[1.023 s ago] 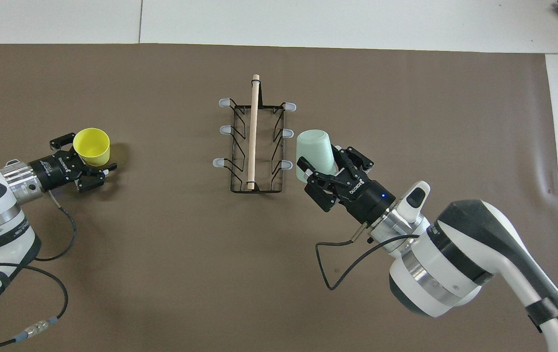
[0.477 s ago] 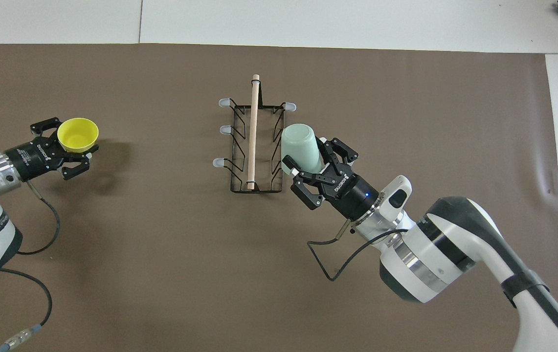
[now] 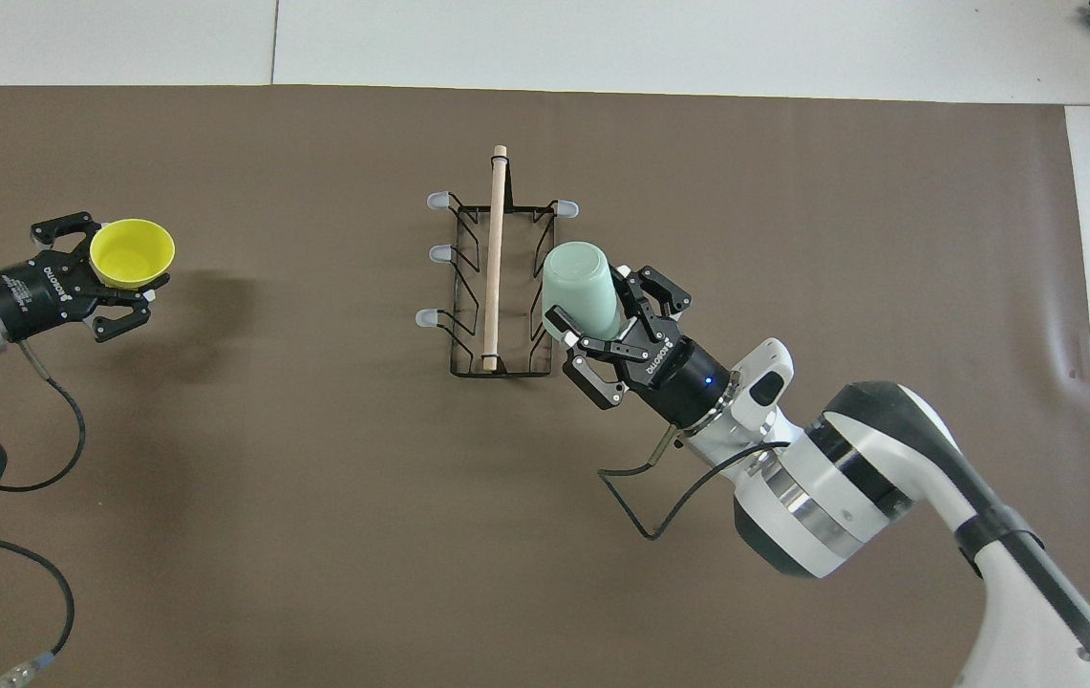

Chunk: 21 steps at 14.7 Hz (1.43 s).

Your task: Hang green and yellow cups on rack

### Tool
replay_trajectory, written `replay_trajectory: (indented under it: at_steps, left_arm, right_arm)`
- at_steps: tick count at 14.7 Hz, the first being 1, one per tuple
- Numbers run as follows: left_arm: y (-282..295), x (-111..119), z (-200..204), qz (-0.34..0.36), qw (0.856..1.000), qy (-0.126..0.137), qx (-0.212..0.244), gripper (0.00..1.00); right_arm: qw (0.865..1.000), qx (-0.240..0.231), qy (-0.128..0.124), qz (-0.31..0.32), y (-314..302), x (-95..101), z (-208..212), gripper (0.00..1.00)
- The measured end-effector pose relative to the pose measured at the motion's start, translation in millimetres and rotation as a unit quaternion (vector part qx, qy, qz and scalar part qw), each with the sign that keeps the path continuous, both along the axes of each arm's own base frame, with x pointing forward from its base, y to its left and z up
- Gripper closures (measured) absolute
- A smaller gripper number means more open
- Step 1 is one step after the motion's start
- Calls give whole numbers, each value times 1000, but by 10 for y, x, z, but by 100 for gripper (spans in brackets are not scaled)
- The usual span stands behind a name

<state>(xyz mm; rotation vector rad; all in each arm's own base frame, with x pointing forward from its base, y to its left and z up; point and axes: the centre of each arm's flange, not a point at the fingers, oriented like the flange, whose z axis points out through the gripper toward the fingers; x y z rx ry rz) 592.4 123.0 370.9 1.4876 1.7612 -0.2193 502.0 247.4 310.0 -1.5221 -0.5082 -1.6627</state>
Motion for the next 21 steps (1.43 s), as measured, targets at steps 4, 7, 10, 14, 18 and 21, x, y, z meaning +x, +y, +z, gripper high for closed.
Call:
replay_trajectory:
  at_steps: [4,7,10,14,18,21]
  left_arm:
    - [-79,-21,428,-47,995,-28,85,35]
    - [-237,-33,665,-86,986,-38,138,35]
    - [-474,-47,840,-126,973,-24,194,35]
    - [-1028,-68,1113,-174,943,-14,284,35]
    - [-1518,-78,1314,-187,916,-17,354,35]
    - [-1808,-95,1444,-195,896,-24,398,35]
  right_arm:
    - [1000,1,-2,4,42,-11,19,30]
    - [1000,1,-1,11,117,-50,17,30]
    - [1000,0,0,13,129,-60,2,30]
    - [1000,-5,7,12,123,-69,-87,30]
    - [1000,-7,10,12,123,-72,-133,30]
    - [1000,-19,9,11,122,-80,-233,30]
